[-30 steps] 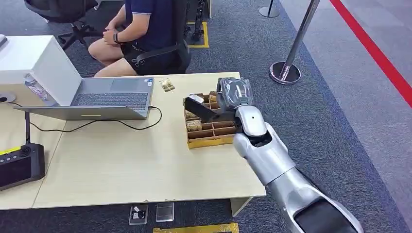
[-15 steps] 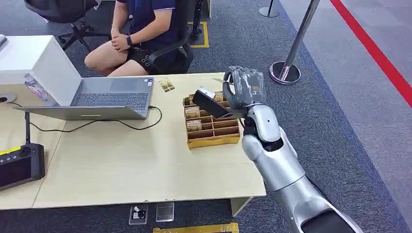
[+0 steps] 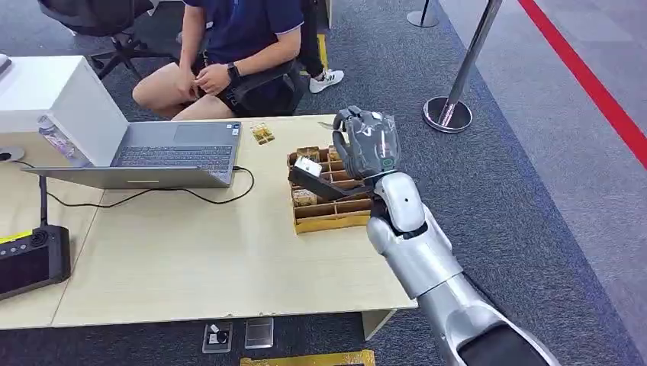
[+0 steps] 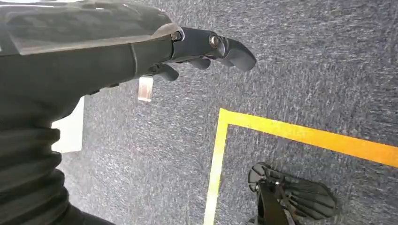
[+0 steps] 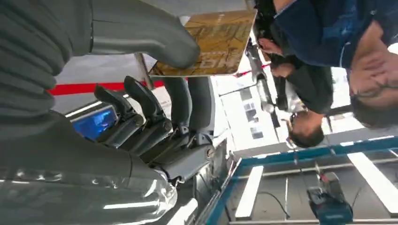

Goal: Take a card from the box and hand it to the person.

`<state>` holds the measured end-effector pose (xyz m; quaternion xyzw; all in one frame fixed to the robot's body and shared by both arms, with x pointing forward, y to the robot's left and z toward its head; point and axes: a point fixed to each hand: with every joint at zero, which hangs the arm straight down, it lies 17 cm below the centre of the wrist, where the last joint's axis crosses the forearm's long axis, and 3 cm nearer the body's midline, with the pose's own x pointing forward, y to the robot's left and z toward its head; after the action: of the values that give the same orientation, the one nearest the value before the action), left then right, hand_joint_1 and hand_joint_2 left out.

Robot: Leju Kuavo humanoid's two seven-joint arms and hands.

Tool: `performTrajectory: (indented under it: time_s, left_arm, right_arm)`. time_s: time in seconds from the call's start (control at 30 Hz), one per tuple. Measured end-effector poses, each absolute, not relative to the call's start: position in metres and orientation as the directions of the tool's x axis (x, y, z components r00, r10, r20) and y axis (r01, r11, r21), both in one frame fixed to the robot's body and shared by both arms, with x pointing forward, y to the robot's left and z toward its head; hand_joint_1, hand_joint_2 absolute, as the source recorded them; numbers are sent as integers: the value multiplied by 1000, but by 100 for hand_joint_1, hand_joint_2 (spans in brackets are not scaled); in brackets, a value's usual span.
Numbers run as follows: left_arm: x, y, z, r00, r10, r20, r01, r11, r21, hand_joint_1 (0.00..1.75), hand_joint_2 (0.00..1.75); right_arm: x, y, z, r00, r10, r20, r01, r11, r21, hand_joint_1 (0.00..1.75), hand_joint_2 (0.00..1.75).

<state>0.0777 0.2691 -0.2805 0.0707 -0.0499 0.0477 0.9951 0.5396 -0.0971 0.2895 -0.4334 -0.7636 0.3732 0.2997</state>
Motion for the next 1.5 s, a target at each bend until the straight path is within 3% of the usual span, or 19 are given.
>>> performTrajectory:
  time_s: [0.27, 0.63, 1.17, 1.2, 1.37, 1.4, 1.5]
  left_arm:
    - [87, 267, -279, 993, 51, 108, -66, 988, 142, 0, 175]
    - [97, 265, -277, 993, 20, 119, -37, 989, 144, 0, 175]
    - [103, 262, -276, 992, 8, 128, -26, 990, 138, 0, 175]
    - [103, 262, -276, 992, 8, 130, -25, 991, 134, 0, 175]
    - [106, 260, -276, 989, -1, 147, -18, 992, 127, 0, 175]
    - [106, 260, -276, 989, -1, 148, -18, 992, 127, 0, 0]
    - [106, 261, -276, 989, 7, 148, -26, 991, 130, 0, 0]
  right_arm:
    - [553, -82, 295, -413, 910, 29, 543, 271, -795, 164, 175]
    - [566, -61, 287, -379, 922, -78, 543, 153, -826, 164, 175]
    - [585, -62, 266, -335, 937, -103, 478, 75, -875, 164, 175]
    - [585, -62, 265, -335, 937, -103, 476, 74, -877, 0, 0]
    - [587, -64, 260, -328, 939, -104, 463, 64, -884, 0, 0]
    - [587, -65, 260, -327, 939, -104, 462, 63, -885, 0, 0]
    - [589, -65, 260, -325, 939, -108, 461, 58, -885, 0, 0]
